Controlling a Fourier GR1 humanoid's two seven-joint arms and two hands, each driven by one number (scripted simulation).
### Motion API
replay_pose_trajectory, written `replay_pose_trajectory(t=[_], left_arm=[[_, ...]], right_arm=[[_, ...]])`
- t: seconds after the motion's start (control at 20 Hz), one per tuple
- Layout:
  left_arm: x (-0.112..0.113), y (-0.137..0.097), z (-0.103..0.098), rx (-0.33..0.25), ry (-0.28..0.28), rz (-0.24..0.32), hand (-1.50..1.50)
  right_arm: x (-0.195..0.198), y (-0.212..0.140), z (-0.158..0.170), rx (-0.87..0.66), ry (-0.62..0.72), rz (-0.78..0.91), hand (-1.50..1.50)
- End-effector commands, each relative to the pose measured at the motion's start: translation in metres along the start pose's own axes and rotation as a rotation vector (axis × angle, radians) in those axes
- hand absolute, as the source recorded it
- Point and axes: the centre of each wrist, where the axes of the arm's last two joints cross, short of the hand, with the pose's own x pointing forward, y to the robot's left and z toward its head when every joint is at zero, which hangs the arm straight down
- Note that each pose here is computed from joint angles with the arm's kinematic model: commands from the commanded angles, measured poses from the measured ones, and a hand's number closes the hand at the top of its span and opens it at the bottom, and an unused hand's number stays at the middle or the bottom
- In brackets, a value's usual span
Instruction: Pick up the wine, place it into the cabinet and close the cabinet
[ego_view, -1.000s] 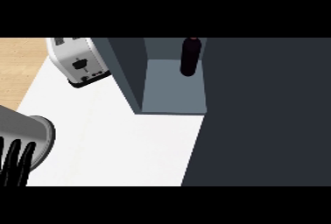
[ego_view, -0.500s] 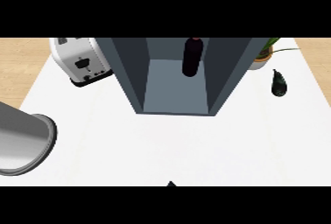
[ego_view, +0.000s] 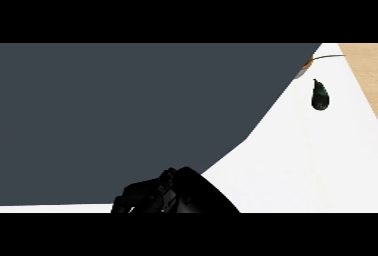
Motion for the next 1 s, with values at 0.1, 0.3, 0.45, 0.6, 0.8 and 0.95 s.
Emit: replay_pose_trajectory(t=[0.1, 0.3, 0.45, 0.6, 0.8, 0.95], left_arm=[[0.012, 0.015, -0.005, -0.016, 0.017, -0.004, -1.50], [0.012, 0.017, 0.001, -0.027, 0.026, 0.012, -1.50], [0.022, 0.021, -0.019, -0.041, 0.018, -0.014, -1.50], [0.012, -0.001, -0.009, -0.038, 0.057, 0.026, -1.50], [0.011, -0.013, -0.018, -0.055, 0.080, 0.028, -1.50], [-0.002, -0.023, -0.013, -0.075, 0.115, 0.056, -1.50]], right_arm=[[-0.002, -0.020, -0.057, -0.086, 0.017, 0.025, 1.50], [0.005, -0.034, -0.080, -0.113, 0.006, 0.051, 1.50], [-0.004, -0.060, -0.103, -0.130, 0.033, 0.083, 1.50], [-0.014, -0.071, -0.100, -0.175, 0.042, 0.110, 1.50], [-0.033, -0.113, -0.115, -0.191, 0.044, 0.099, 1.50], [-0.048, -0.126, -0.114, -0.208, 0.056, 0.121, 1.50]])
